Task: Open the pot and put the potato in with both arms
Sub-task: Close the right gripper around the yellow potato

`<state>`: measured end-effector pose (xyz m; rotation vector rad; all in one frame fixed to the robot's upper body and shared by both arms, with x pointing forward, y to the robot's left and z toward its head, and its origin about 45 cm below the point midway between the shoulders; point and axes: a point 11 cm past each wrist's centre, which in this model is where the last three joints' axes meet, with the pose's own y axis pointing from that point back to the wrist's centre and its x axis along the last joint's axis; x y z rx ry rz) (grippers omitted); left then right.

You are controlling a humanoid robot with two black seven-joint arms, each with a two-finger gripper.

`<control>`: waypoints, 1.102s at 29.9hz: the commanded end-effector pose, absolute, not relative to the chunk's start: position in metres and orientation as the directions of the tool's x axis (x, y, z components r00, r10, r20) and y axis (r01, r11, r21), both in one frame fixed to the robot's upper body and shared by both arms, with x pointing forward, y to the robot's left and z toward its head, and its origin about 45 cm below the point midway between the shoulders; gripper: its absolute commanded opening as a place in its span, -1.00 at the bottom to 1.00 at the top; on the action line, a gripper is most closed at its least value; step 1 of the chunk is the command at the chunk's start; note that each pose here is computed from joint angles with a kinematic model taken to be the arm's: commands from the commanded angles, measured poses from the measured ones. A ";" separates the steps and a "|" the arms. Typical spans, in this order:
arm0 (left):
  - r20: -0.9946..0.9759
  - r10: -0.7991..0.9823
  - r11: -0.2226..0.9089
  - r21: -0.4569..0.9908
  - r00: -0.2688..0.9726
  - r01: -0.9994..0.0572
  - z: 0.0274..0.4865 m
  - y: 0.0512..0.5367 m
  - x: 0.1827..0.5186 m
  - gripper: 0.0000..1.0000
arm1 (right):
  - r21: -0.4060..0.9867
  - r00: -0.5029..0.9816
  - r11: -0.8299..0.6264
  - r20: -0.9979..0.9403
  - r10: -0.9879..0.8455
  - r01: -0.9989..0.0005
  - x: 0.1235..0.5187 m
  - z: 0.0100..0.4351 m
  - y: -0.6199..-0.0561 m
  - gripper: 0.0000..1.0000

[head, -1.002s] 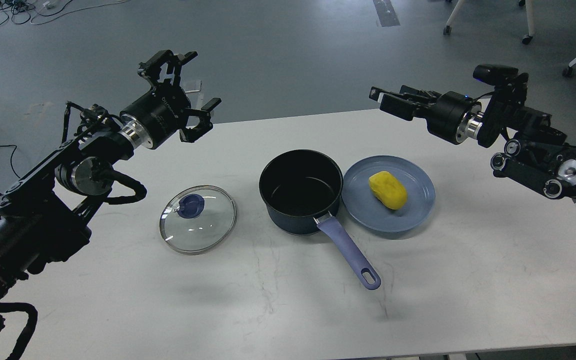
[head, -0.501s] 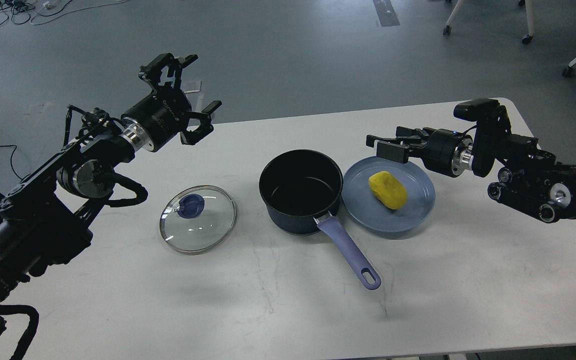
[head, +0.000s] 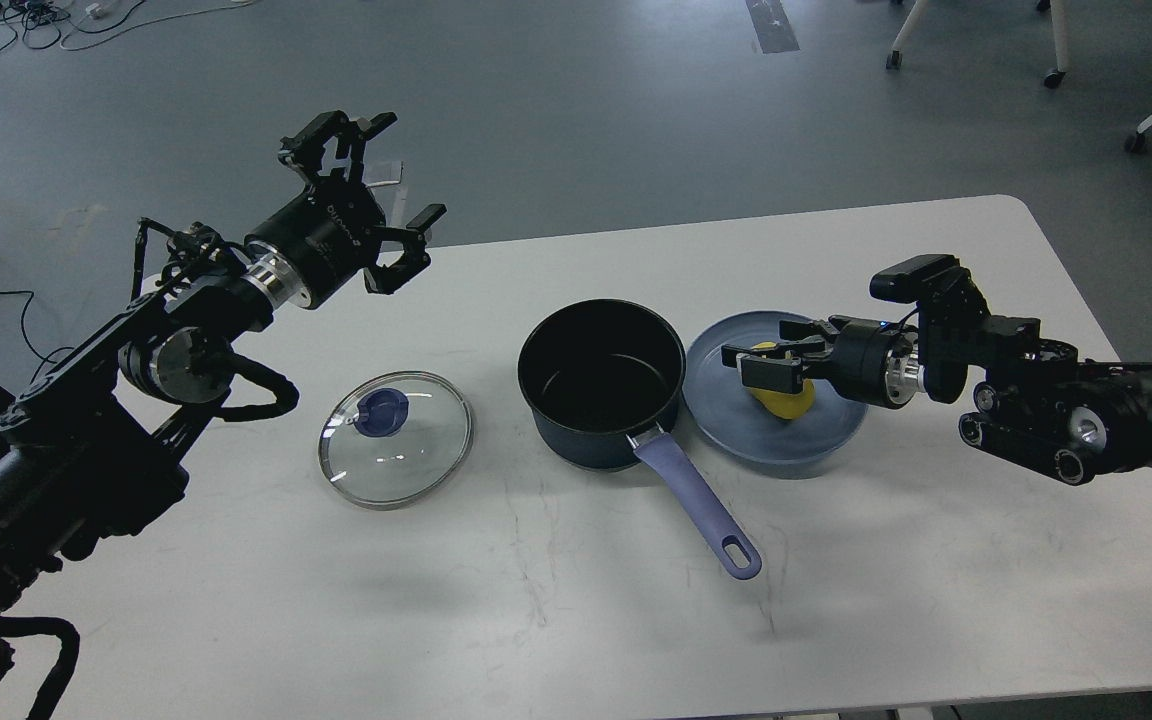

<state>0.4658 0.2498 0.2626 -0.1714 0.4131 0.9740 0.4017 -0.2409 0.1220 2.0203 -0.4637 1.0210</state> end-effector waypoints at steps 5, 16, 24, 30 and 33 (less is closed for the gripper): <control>-0.415 0.766 0.556 0.047 0.490 -0.830 0.260 0.251 0.464 0.96 | 0.524 0.617 -0.591 0.785 0.055 -0.614 0.398 0.113 -0.248 0.91; -0.417 0.769 0.553 0.053 0.485 -0.832 0.258 0.251 0.464 0.96 | 0.520 0.624 -0.608 0.780 0.053 -0.599 0.386 0.096 -0.245 0.25; -0.417 0.768 0.554 0.052 0.486 -0.831 0.258 0.250 0.464 0.96 | 0.540 0.620 -0.607 0.779 0.096 -0.584 0.385 0.093 -0.244 -0.02; -0.415 0.768 0.556 0.053 0.488 -0.830 0.257 0.250 0.463 0.96 | 0.532 0.615 -0.611 0.783 0.091 -0.586 0.387 0.096 -0.241 -0.04; -0.414 0.768 0.556 0.054 0.488 -0.829 0.257 0.250 0.463 0.96 | 0.526 0.609 -0.611 0.788 0.089 -0.591 0.390 0.099 -0.241 -0.04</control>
